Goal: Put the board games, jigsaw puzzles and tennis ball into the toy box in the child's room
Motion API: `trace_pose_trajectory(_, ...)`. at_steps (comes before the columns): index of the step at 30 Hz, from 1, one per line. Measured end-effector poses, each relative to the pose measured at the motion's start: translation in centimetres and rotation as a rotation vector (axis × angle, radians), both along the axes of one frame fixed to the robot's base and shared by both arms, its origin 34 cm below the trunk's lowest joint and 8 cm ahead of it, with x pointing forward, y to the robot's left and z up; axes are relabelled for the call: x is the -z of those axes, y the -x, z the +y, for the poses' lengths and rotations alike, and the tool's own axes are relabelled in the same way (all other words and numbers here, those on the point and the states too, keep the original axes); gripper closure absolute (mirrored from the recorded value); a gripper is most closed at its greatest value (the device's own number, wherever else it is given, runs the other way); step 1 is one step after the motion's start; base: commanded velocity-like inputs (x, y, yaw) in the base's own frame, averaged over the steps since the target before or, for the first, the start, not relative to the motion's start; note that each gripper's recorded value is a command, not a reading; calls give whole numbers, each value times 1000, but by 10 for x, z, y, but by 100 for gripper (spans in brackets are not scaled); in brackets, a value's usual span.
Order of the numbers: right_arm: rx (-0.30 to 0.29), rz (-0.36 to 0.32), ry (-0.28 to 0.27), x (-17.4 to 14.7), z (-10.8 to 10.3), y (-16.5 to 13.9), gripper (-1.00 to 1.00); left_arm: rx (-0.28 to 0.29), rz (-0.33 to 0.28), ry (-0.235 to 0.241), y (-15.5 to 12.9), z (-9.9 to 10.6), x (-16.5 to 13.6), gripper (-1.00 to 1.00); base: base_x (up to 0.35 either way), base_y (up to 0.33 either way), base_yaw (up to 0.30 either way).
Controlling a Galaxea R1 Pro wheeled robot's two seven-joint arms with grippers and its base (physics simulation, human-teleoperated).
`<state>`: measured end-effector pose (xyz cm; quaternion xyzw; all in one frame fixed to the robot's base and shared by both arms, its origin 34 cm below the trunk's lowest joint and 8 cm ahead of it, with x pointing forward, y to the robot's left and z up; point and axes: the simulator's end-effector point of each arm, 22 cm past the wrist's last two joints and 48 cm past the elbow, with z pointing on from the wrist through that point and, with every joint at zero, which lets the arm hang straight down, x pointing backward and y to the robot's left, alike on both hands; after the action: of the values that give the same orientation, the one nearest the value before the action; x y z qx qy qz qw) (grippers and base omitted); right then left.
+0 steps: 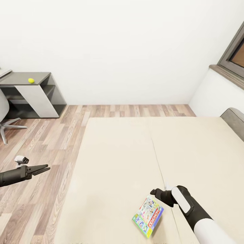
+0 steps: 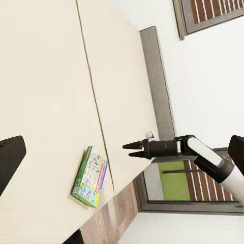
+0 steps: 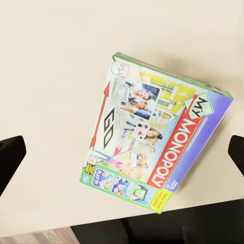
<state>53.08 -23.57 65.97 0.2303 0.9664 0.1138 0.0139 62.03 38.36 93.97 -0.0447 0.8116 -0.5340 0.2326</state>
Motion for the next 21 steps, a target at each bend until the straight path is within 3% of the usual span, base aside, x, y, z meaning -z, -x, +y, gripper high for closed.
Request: trace_pose_trajectory(21, 10, 34, 4, 16, -2, 13, -100, 1, 35, 4, 2, -2, 18, -100, 0, 0, 0)
